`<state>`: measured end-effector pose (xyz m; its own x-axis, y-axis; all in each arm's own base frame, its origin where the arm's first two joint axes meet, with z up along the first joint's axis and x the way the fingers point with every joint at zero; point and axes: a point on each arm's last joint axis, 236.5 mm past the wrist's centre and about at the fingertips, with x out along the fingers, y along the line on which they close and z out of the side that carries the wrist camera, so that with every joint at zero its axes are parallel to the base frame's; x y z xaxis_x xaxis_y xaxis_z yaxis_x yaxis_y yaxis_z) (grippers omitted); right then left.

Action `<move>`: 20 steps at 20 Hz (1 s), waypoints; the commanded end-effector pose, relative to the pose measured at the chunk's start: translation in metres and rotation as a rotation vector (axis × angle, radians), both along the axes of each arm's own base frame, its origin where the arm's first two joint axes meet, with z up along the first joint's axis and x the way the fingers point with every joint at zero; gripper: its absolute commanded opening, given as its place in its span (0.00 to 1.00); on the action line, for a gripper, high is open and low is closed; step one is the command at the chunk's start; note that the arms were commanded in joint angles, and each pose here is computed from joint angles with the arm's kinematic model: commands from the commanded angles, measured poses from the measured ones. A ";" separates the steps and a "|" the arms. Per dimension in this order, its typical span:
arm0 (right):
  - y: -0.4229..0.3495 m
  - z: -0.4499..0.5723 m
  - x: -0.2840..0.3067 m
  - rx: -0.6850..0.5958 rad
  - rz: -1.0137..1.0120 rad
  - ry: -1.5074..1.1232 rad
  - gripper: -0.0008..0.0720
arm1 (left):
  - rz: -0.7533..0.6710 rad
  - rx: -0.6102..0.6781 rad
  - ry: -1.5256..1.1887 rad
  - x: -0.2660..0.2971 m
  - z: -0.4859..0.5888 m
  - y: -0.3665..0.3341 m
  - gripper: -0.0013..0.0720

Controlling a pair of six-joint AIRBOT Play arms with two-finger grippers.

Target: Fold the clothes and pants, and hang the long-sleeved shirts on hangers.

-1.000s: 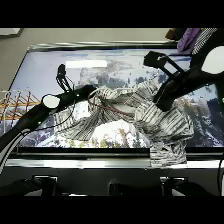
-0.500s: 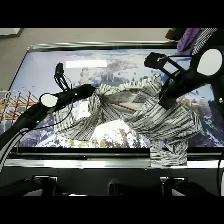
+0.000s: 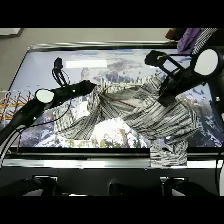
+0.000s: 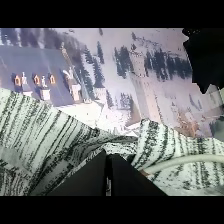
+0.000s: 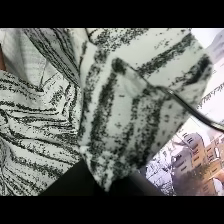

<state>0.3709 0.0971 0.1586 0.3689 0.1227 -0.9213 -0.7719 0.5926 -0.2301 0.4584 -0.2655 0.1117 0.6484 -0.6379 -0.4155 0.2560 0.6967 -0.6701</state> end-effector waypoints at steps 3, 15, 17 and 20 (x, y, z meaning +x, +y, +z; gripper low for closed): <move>0.004 -0.005 0.031 0.001 -0.003 -0.076 0.04 | -0.115 -0.014 0.014 -0.017 0.020 -0.019 0.05; 0.023 -0.033 0.032 0.060 0.014 0.023 0.04 | -0.182 -0.028 -0.174 -0.013 0.105 -0.030 0.05; 0.028 -0.041 0.036 0.078 -0.003 0.040 0.04 | -0.195 -0.037 -0.215 -0.019 0.127 -0.031 0.05; 0.031 -0.048 0.045 0.102 -0.051 0.038 0.04 | -0.249 -0.046 -0.239 -0.042 0.146 -0.041 0.05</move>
<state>0.4078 0.1225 0.1169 0.3351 0.1846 -0.9239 -0.7725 0.6152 -0.1573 0.4352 -0.2983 0.2389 0.5806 -0.7735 -0.2543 0.5210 0.5929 -0.6140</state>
